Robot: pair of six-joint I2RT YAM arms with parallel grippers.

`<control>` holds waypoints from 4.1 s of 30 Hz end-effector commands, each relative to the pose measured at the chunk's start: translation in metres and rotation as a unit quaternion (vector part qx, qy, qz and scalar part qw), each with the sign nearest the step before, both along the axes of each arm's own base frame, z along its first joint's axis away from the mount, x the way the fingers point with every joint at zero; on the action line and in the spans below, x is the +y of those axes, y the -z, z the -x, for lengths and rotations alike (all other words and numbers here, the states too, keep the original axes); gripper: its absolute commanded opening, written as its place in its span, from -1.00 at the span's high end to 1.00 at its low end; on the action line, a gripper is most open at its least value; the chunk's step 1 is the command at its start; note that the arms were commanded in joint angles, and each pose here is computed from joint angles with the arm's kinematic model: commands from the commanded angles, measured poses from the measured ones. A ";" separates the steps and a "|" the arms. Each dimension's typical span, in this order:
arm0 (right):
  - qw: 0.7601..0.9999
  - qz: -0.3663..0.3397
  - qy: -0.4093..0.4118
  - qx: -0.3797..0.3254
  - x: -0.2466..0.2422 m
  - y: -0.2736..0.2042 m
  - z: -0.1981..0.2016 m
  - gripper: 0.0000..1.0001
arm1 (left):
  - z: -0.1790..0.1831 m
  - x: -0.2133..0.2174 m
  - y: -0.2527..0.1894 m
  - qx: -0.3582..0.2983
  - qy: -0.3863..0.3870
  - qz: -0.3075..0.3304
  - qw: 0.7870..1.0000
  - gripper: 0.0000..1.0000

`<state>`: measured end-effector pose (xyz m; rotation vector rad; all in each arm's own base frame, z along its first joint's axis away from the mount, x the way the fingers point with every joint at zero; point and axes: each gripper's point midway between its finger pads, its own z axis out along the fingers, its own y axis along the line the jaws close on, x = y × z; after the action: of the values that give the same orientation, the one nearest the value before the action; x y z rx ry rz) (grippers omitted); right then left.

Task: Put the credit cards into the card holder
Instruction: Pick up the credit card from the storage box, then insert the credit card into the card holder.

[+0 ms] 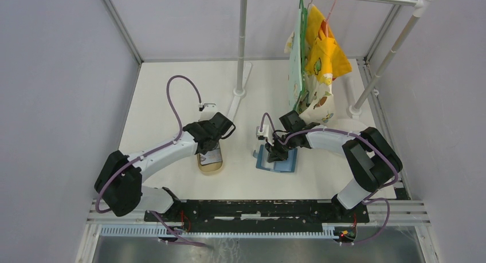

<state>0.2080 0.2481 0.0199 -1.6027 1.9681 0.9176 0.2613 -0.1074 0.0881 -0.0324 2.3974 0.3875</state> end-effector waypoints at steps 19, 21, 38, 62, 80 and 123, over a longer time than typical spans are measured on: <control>0.999 -0.022 -0.027 -0.009 0.009 -0.013 -0.005 0.63 | 0.036 -0.130 -0.100 -0.117 0.273 0.400 0.867 0.96; 0.999 -0.025 -0.029 -0.010 0.009 -0.015 -0.005 0.60 | 0.044 -0.145 -0.105 -0.116 0.304 0.436 0.839 0.97; 0.998 -0.059 -0.021 -0.013 0.006 -0.029 -0.011 0.50 | 0.050 -0.171 -0.099 -0.157 0.320 0.548 0.757 0.96; 0.995 -0.007 0.097 -0.037 -0.020 -0.012 -0.049 0.87 | 0.065 -0.225 -0.050 -0.082 0.288 0.652 0.697 0.97; 0.994 0.010 0.088 -0.070 -0.031 -0.019 -0.057 0.86 | 0.058 -0.251 0.019 -0.028 0.204 0.673 0.710 0.96; 0.957 0.228 0.035 -0.176 -0.136 0.007 -0.027 0.11 | 0.048 -0.275 0.059 0.005 0.235 0.492 0.838 0.96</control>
<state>0.2242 0.1179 0.0171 -1.7771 2.0387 0.1983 0.2102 -0.3870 0.0374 -0.0117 2.2178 -1.2202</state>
